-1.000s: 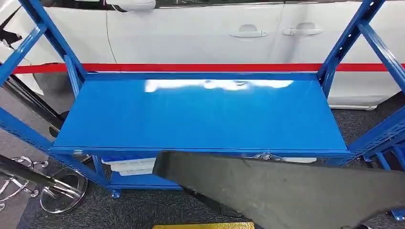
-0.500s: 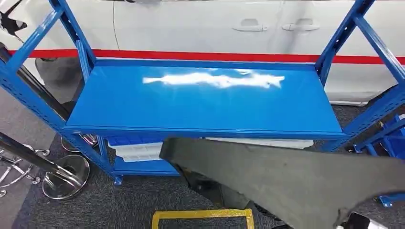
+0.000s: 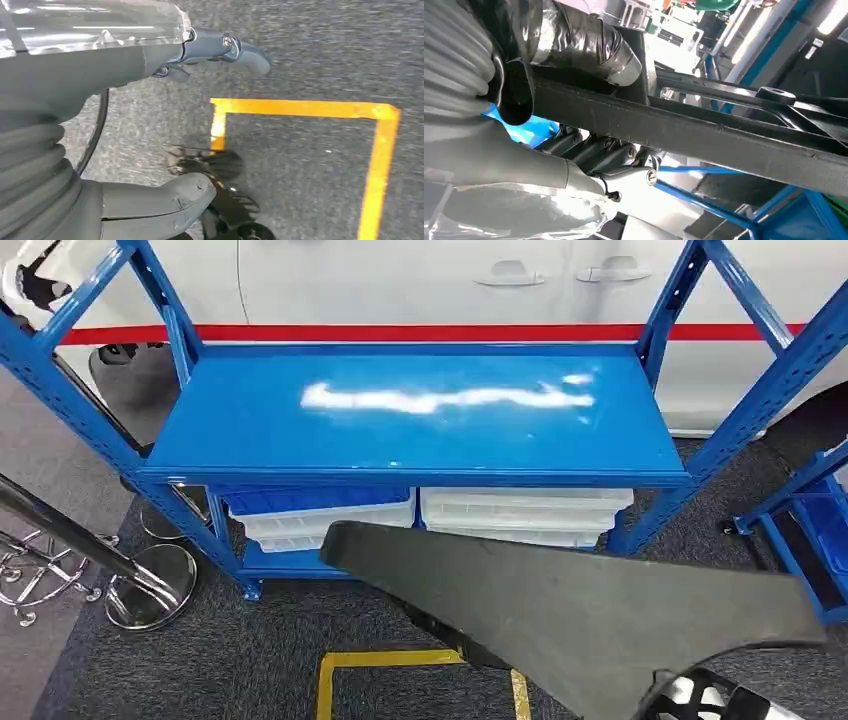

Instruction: Take the parts from the cabinet and place them on the table.

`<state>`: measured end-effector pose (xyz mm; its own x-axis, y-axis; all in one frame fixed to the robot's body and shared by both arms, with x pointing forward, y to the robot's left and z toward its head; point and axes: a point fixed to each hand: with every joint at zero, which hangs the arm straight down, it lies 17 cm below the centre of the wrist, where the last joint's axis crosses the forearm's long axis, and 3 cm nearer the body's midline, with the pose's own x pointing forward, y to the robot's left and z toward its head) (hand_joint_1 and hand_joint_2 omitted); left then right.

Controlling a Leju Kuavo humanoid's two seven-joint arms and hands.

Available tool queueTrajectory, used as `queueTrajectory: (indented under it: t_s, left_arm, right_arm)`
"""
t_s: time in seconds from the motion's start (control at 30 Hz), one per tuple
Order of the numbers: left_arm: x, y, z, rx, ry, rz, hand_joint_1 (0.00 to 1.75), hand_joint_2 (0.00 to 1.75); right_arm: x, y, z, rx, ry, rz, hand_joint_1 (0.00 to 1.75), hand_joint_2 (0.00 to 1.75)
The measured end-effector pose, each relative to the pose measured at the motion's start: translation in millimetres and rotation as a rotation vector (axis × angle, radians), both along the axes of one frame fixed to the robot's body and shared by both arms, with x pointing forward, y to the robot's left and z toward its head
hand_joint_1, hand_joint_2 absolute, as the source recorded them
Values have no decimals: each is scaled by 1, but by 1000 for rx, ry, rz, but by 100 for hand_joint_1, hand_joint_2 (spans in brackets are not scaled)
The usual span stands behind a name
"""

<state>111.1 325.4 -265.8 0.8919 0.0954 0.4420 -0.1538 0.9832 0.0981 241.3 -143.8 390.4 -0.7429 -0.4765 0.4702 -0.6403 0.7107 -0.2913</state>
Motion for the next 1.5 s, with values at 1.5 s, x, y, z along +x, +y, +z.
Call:
queueTrajectory:
  t_s: [1.5]
  left_arm:
    - [-5,26,-1,76,38,65,0,175]
  right_arm:
    - [-3,1,4,-37,-56,-65,143,175]
